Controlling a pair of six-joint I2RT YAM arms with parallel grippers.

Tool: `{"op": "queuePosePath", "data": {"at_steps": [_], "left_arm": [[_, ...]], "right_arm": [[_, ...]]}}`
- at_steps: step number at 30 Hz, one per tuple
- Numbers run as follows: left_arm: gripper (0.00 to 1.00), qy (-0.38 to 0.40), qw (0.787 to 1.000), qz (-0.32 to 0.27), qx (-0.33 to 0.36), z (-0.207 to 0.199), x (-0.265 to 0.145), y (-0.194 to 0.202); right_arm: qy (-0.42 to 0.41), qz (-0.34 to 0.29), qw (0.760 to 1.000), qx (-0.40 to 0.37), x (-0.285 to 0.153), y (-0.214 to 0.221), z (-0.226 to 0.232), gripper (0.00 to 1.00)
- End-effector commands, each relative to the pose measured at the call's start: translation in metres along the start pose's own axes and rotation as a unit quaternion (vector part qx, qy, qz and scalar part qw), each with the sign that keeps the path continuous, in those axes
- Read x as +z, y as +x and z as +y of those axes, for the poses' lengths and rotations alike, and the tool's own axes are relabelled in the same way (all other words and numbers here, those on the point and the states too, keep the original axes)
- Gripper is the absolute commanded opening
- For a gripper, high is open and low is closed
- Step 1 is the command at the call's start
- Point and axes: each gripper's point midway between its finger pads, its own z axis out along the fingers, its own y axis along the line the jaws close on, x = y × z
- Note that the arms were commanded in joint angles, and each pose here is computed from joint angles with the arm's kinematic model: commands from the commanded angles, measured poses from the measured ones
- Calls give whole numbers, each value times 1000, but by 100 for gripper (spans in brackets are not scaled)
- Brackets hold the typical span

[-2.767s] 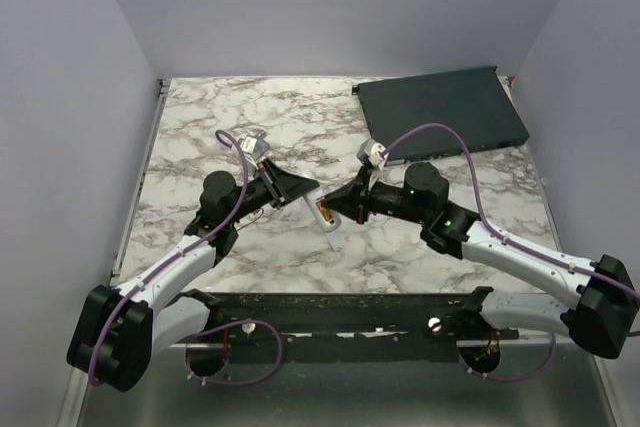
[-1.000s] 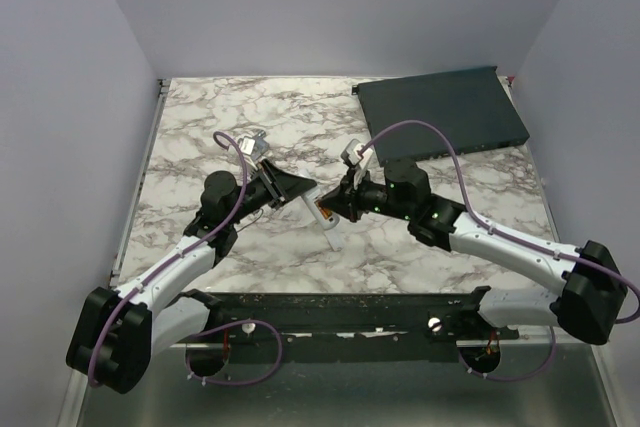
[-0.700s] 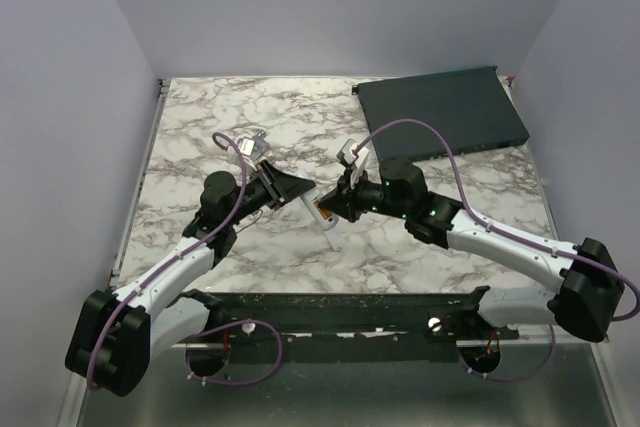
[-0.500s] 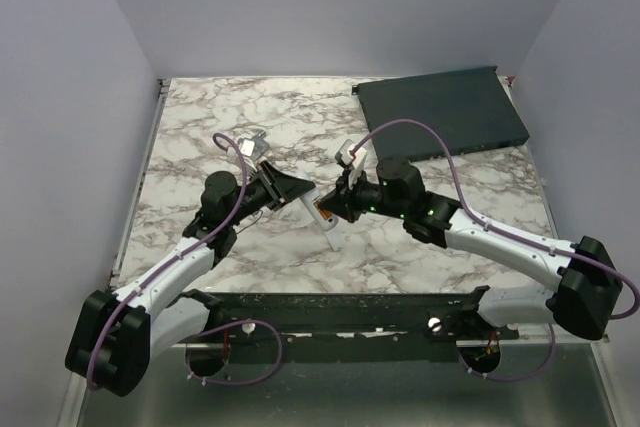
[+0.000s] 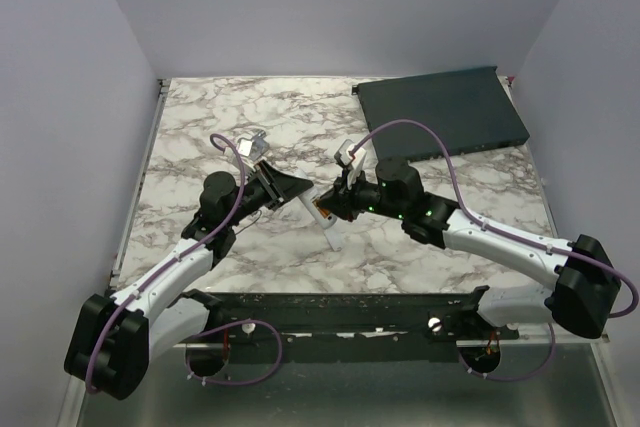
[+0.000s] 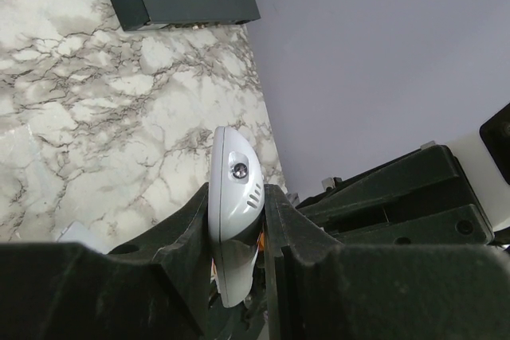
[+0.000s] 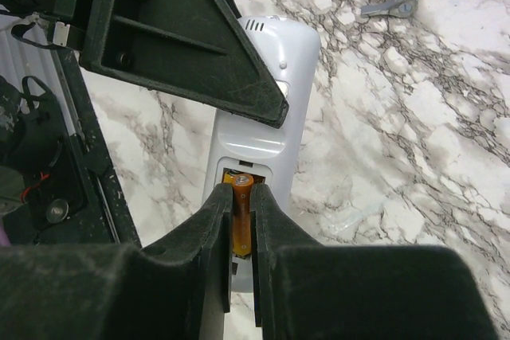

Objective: Load the batteries into the remote control
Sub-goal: Load the battery into the remote control.

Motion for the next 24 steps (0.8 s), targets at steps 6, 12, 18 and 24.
{"op": "queuePosePath", "data": {"at_steps": [6,12,18,24], "left_arm": [[0,72,997,-16,17,-45,-5,-12],[0,74,997,-14,16,-44,-5,-11],[0,76,997,-12,15,-44,-4,-10],[0,77,997,-11,16,-45,-4,-10]], "right_arm": [[36,30,999,-11,1,26,-15,21],[35,5,999,-18,-3,16,-14,24],[37,-14,999,-21,-5,7,-14,27],[41,-28,999,-21,-6,0,-14,32]]}}
